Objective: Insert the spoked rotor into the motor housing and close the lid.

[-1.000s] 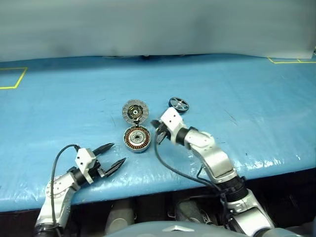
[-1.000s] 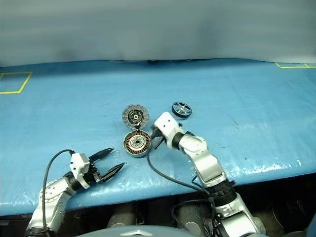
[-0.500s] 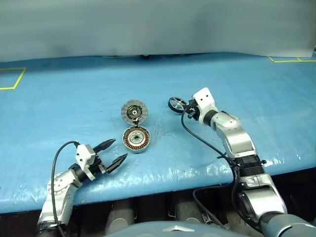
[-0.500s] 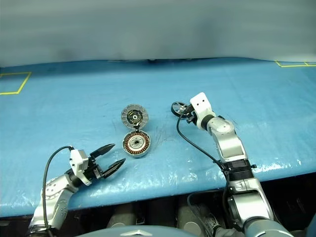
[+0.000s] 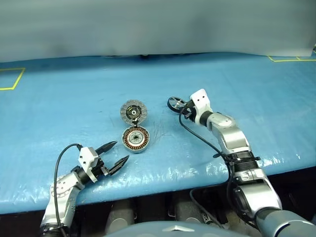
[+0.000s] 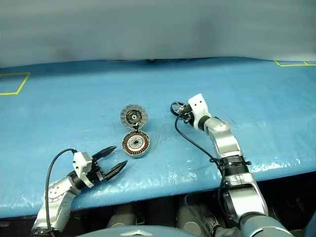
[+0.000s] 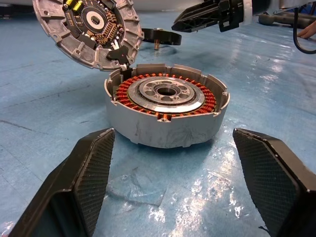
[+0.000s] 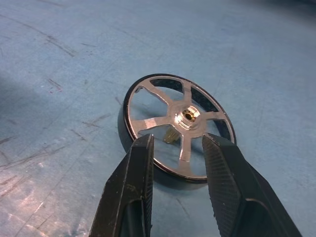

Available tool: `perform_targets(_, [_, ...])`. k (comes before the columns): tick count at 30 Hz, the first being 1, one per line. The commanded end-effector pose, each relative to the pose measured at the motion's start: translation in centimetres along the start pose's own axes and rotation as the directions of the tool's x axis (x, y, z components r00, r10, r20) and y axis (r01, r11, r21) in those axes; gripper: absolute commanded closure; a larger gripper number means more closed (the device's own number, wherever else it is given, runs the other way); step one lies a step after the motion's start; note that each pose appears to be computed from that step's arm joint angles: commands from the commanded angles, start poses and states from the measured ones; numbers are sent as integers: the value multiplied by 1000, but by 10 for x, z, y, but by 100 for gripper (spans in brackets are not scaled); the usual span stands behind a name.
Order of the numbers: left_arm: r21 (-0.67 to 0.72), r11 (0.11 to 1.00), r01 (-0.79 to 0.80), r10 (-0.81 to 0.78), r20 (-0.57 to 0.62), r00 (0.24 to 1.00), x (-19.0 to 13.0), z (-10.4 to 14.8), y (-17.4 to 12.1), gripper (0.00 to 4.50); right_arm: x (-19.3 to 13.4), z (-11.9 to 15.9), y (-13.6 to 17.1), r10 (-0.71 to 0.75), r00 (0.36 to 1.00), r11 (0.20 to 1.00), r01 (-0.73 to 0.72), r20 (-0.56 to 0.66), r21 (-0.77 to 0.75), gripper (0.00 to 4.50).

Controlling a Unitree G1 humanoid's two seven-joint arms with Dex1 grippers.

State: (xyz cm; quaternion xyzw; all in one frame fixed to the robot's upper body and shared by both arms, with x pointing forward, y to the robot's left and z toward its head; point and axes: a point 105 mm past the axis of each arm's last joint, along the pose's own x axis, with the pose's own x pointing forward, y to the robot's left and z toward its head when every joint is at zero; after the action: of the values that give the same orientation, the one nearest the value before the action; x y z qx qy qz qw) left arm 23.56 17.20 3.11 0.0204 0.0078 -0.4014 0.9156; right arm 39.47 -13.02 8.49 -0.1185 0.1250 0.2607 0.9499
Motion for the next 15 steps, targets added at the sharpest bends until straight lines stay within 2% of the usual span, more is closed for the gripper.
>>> perform_targets(1, [26,1000,-5,5,21,1000,1,4,1,43,3,3,0,5,1000,1000,-5,14,11,291])
perform_targets(12, [43,999,-12,12,14,1000,0,4,2,43,8,-16,7,22,999,998,-19,-45,64,291])
perform_targets(15, [47,999,-12,12,15,1000,0,4,2,43,8,-18,8,16,999,997,-12,-46,80,377])
